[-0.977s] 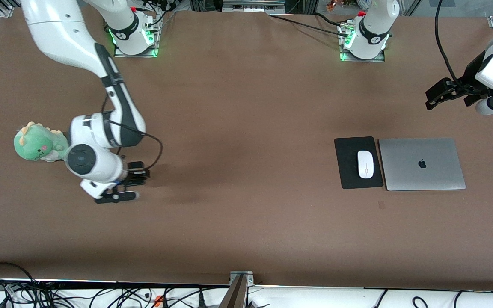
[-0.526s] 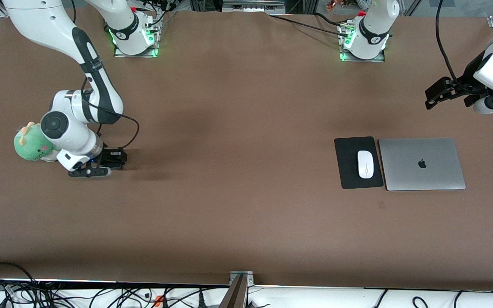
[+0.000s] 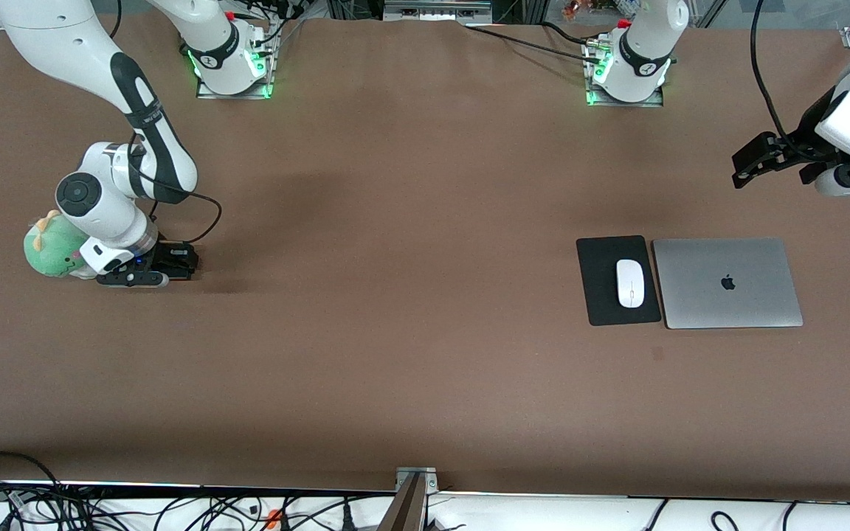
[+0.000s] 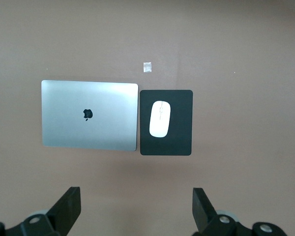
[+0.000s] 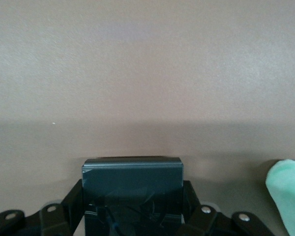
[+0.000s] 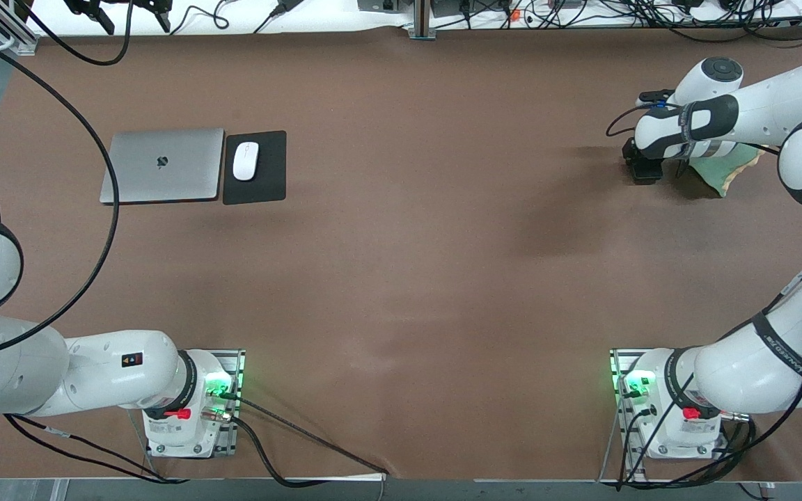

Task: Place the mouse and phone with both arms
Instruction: 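Carry the black phone with the right gripper beside the green plush toy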

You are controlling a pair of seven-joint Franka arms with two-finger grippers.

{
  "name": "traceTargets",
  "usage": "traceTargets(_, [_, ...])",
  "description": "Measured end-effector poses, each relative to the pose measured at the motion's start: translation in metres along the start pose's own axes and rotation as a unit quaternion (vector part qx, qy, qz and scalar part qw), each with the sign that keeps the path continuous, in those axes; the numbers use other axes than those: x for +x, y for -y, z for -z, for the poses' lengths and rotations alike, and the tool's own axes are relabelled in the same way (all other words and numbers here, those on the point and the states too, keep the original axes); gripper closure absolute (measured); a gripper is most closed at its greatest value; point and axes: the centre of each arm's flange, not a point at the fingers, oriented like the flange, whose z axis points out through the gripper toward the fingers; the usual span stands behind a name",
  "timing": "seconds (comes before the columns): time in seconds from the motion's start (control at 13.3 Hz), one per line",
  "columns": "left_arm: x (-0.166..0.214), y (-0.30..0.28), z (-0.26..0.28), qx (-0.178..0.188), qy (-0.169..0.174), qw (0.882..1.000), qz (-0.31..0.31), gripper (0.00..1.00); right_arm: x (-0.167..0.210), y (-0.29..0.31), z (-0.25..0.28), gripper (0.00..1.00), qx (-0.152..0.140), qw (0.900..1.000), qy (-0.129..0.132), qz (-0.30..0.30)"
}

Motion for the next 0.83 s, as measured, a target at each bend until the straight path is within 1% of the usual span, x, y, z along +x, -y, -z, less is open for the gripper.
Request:
traceTargets(0.15, [0.001,0.001,-0.002,0.000,0.002,1.000,0.001,0.00,-0.001,-0.005,-0.001,0.20,0.000,1.000,0.001,0.003])
traceTargets(0.23, [0.002,0.002,-0.002,0.000,0.002,1.000,0.002,0.00,-0.001,-0.007,-0.001,0.14,0.000,1.000,0.001,0.003])
traceTargets(0.3, [0.002,0.003,-0.003,0.000,0.002,1.000,0.003,0.00,-0.001,-0.008,-0.001,0.04,-0.001,1.000,0.000,0.003])
traceTargets(0.38, [0.002,0.003,-0.003,0.000,0.003,1.000,0.003,0.00,0.000,-0.008,0.000,0.00,-0.001,1.000,-0.002,0.004])
traceTargets(0.68, [0.003,0.002,-0.005,0.000,0.005,1.000,0.002,0.00,0.009,-0.007,0.012,0.00,0.001,1.000,-0.010,0.005])
traceTargets(0.83, [0.003,0.002,-0.005,0.000,0.005,1.000,0.002,0.00,0.025,-0.006,0.039,0.00,0.005,1.000,-0.006,0.006])
